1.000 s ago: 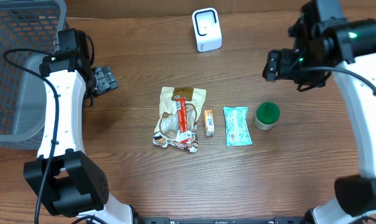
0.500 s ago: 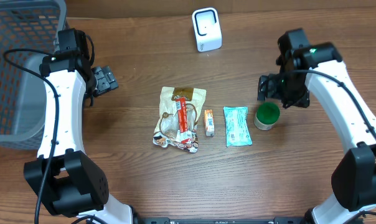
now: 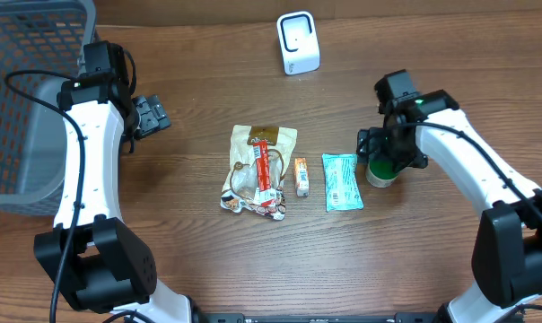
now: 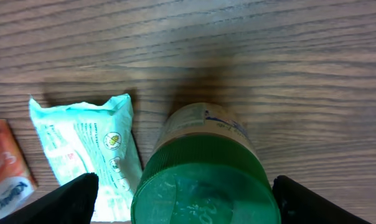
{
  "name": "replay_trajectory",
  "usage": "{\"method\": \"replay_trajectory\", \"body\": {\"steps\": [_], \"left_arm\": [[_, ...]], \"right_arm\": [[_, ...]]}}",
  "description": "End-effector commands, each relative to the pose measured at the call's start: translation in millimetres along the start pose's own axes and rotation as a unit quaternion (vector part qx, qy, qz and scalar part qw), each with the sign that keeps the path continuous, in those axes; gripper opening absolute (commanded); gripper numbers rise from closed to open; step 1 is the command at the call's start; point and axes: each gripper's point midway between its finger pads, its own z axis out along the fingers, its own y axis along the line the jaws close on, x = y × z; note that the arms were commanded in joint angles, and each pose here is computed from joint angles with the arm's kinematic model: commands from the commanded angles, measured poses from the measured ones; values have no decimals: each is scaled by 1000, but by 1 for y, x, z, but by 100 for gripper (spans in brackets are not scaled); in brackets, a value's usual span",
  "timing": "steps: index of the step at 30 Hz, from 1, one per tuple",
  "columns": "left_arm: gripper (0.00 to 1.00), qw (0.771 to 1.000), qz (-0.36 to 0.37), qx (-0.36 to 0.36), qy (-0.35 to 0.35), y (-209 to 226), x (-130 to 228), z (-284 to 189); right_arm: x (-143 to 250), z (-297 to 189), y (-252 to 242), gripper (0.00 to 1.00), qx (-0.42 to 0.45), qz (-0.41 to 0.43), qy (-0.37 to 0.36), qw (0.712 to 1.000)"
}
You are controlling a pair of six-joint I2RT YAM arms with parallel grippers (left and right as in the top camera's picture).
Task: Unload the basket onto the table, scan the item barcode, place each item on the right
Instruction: 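Lower the right gripper and grasp the green-lidded jar sideways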
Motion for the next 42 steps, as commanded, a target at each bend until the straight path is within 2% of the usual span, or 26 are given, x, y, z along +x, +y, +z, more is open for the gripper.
{"method": "replay_trajectory", "body": {"steps": [1, 12, 18, 22, 27, 30, 32, 33, 36, 39, 40, 42], "left_arm": [[100, 1000, 9, 11, -19, -3, -6, -14], [100, 1000, 9, 11, -19, -3, -6, -14], [100, 1000, 9, 11, -19, -3, -6, -14], [100, 1000, 9, 11, -19, -3, -6, -14], [100, 1000, 9, 11, -19, -3, -6, -14], [100, 1000, 9, 11, -19, -3, -6, -14], [100, 1000, 9, 11, -19, -3, -6, -14], [100, 1000, 9, 11, -19, -3, -6, -14], [100, 1000, 9, 11, -19, -3, -6, -14], [100, 1000, 9, 11, -19, -3, -6, -14], [100, 1000, 9, 11, -19, -3, -6, -14], [100, 1000, 9, 11, -19, -3, -6, -14]], "right_arm": [[0, 0, -6, 91, 37, 5, -14, 999], [15, 27, -11, 90, 40, 2, -7, 999], [10, 28, -13, 80, 46, 3, -19, 999], [16, 32, -16, 86, 50, 2, -10, 999], [19, 34, -17, 87, 51, 2, -7, 999], [20, 35, -14, 67, 44, 2, -4, 999], [21, 35, -12, 58, 39, 2, -1, 999], [21, 30, -14, 42, 39, 5, 3, 999], [14, 11, -15, 37, 33, 41, -5, 999], [3, -31, -2, 36, -41, 78, -15, 996], [2, -41, 1, 34, -65, 91, -16, 994], [2, -62, 13, 18, -132, 125, -11, 983]]}}
